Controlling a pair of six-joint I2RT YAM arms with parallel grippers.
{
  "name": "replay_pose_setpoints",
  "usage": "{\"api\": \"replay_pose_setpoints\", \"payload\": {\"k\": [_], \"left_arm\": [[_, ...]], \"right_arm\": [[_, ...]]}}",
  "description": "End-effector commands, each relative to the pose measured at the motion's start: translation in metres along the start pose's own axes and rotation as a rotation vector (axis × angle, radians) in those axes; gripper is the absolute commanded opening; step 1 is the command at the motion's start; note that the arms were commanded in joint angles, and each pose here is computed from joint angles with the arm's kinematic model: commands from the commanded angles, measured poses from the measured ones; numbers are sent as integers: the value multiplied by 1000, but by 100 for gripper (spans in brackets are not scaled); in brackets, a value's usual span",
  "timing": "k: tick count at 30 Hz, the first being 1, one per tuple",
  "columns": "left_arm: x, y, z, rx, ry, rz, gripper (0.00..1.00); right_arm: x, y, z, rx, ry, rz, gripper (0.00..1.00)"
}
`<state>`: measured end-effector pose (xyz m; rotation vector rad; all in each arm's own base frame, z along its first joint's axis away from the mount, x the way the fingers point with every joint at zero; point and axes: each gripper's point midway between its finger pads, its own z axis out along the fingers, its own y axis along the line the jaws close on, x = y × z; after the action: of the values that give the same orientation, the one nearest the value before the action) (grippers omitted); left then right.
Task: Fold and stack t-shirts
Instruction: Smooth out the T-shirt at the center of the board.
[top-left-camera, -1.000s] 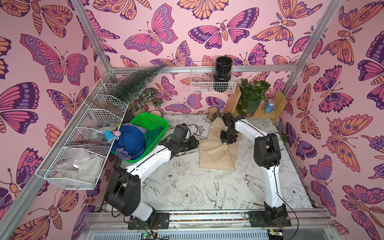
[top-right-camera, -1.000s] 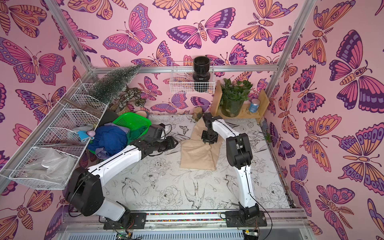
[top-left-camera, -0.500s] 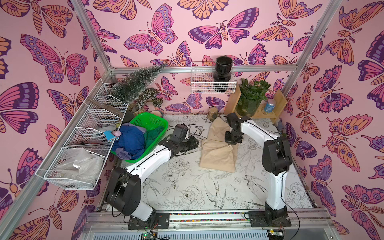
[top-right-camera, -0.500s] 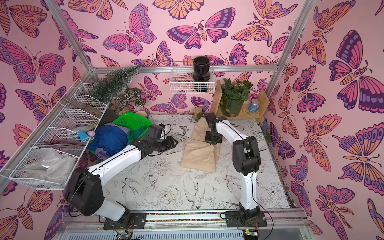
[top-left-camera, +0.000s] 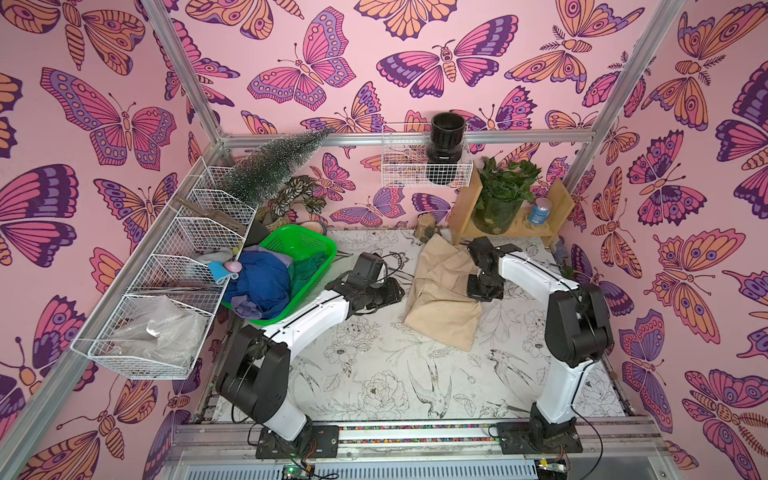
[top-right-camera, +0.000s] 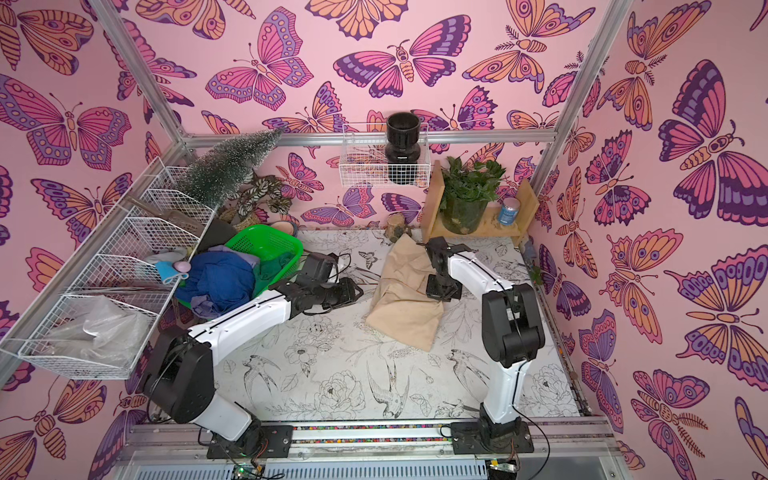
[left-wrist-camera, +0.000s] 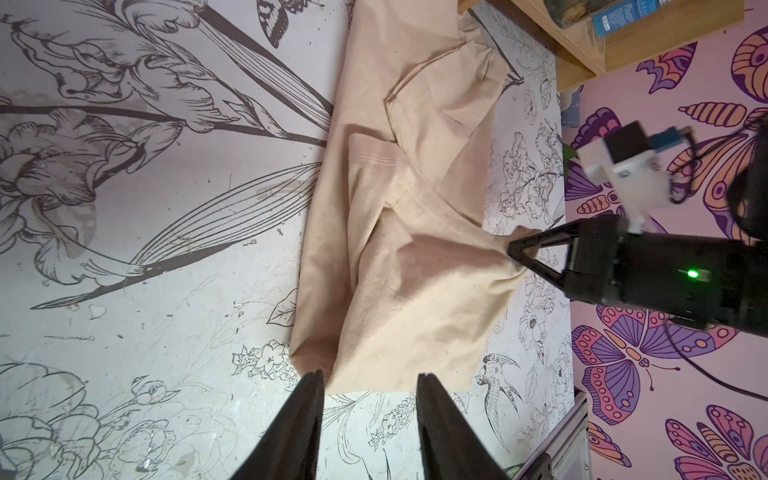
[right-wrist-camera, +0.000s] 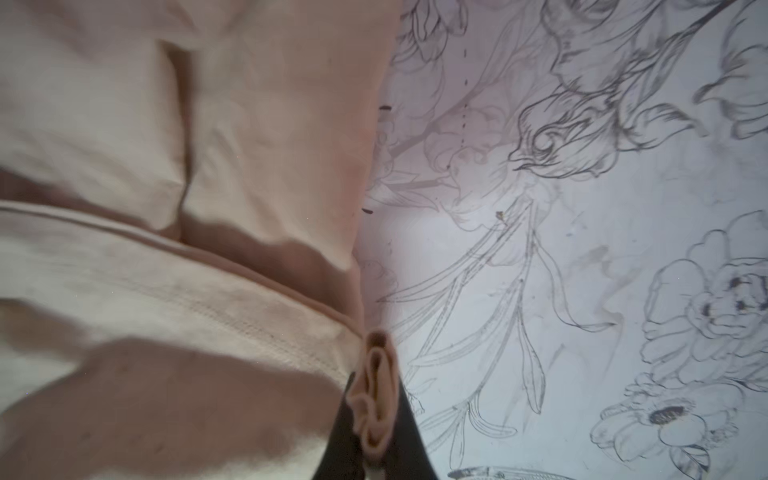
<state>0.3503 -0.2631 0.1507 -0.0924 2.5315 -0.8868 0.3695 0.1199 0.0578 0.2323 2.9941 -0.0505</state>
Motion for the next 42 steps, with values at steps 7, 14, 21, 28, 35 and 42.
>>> {"api": "replay_pose_setpoints", "payload": {"k": [7,14,21,28,35,42], "left_arm": [[6,1,2,1,3,4,44],[-9,-2,10,-7,-33,86,48],[-21,-8,66,30,44,124,49],[-28,-11,107,51,91,115,50],[-22,-9,121,52,121,120,52],[-12,7,136,-1,158,140,52]], "right_arm": [[-1,12,23,-29,53,40,23],[-10,5,-37,-75,-81,42,43],[8,-16,-58,-46,-126,37,44],[26,-39,-59,3,-124,45,44],[34,-51,-53,8,-100,74,44],[39,-65,-51,16,-93,103,44]]}}
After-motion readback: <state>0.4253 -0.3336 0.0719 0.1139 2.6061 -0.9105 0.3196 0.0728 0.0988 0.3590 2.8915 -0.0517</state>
